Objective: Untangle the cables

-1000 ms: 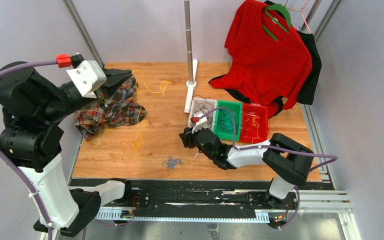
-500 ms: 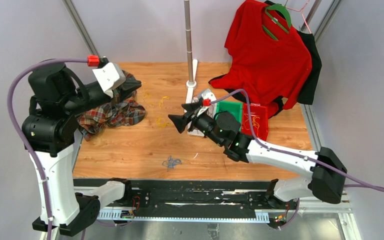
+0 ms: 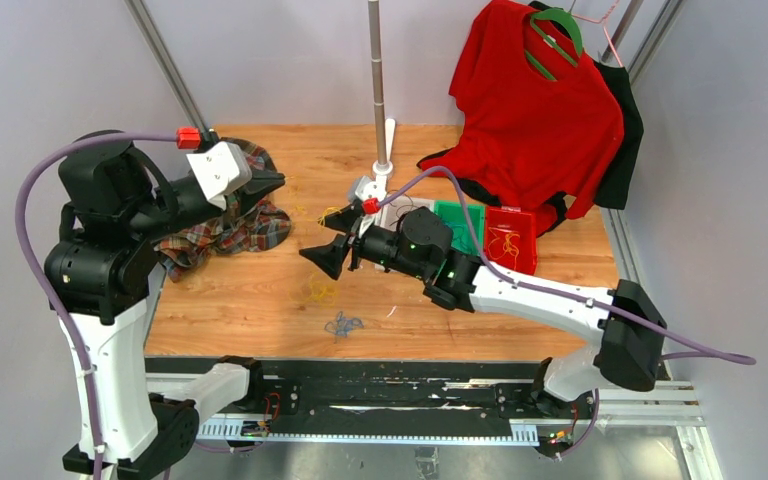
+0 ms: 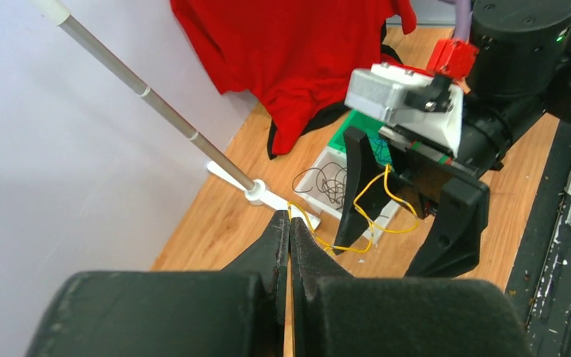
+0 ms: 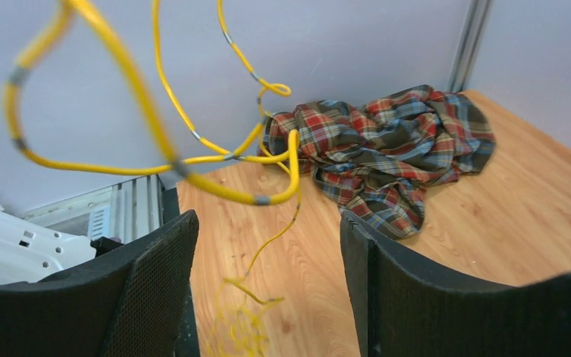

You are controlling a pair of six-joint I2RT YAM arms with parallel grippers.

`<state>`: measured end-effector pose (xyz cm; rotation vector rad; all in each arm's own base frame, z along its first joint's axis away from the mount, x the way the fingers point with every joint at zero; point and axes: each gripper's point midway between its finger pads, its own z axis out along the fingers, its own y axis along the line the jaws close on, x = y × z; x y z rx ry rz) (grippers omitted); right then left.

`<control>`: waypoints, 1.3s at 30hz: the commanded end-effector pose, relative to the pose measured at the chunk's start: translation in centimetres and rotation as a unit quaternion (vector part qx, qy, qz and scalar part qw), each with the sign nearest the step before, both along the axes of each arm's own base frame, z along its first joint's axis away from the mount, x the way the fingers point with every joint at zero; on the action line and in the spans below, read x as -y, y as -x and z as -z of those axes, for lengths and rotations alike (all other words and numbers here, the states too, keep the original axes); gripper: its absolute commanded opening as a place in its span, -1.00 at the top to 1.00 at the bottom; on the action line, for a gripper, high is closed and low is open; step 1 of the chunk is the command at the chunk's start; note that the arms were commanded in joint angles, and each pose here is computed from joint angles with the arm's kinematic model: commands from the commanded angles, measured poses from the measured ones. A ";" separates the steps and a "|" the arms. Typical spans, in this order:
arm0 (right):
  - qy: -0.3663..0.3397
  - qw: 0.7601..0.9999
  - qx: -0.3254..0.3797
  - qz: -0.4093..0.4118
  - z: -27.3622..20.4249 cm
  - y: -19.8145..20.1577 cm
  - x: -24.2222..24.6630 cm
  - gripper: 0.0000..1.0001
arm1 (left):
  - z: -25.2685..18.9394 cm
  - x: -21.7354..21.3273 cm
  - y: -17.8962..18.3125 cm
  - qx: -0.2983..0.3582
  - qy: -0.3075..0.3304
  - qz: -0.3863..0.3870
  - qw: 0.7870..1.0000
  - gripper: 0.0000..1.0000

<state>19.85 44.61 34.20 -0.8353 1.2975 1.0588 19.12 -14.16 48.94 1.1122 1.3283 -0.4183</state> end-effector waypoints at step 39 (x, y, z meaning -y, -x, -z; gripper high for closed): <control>0.158 0.967 -0.101 0.173 21.8 -5.6 2.1 0.99 | -17.3 -2.9 2.9 0.254 0.131 -0.096 0.954 0.99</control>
